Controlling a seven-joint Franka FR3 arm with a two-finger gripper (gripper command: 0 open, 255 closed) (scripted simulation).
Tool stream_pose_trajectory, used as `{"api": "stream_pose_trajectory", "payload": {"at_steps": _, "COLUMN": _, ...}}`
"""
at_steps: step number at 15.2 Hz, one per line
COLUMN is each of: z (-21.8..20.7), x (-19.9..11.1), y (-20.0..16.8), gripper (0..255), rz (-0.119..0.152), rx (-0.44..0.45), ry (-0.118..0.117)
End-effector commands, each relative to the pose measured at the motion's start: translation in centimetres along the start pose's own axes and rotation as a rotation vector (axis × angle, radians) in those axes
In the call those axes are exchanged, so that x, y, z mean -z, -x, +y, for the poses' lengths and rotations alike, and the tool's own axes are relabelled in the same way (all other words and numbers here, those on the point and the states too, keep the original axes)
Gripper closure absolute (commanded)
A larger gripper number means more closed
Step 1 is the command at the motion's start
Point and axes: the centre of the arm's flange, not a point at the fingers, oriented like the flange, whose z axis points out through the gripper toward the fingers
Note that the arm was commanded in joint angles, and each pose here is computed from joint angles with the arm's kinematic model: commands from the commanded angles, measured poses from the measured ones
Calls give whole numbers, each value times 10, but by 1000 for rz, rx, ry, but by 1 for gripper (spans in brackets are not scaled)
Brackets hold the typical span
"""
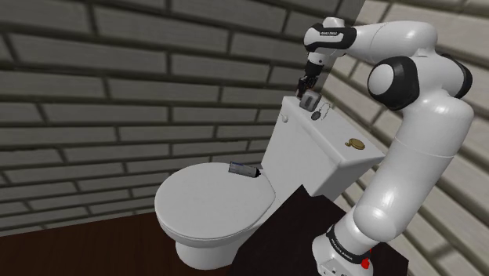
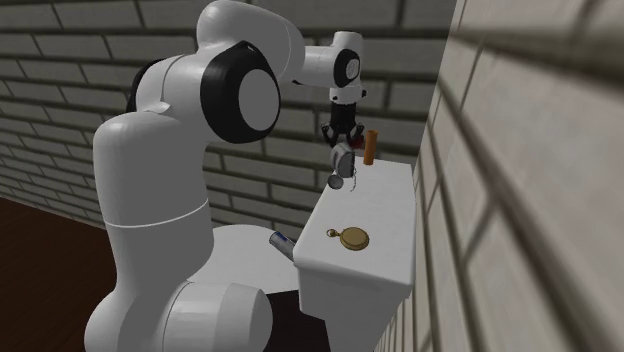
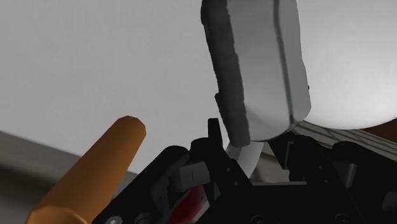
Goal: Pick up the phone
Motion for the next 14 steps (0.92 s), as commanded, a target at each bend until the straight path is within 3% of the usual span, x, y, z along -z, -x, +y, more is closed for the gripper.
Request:
{"api": "stream_pose_trajectory", "payload": {"at_steps": 1, "z": 0, "x": 10, "y": 0, "gripper": 255, "rz": 0, "rx": 0, "ry": 0}}
{"api": "stream_pose_trajectory", "payload": {"at_steps": 14, "z": 0, "x": 69, "y": 0, "gripper": 255, "rz": 0, "rx": 0, "ry": 0}}
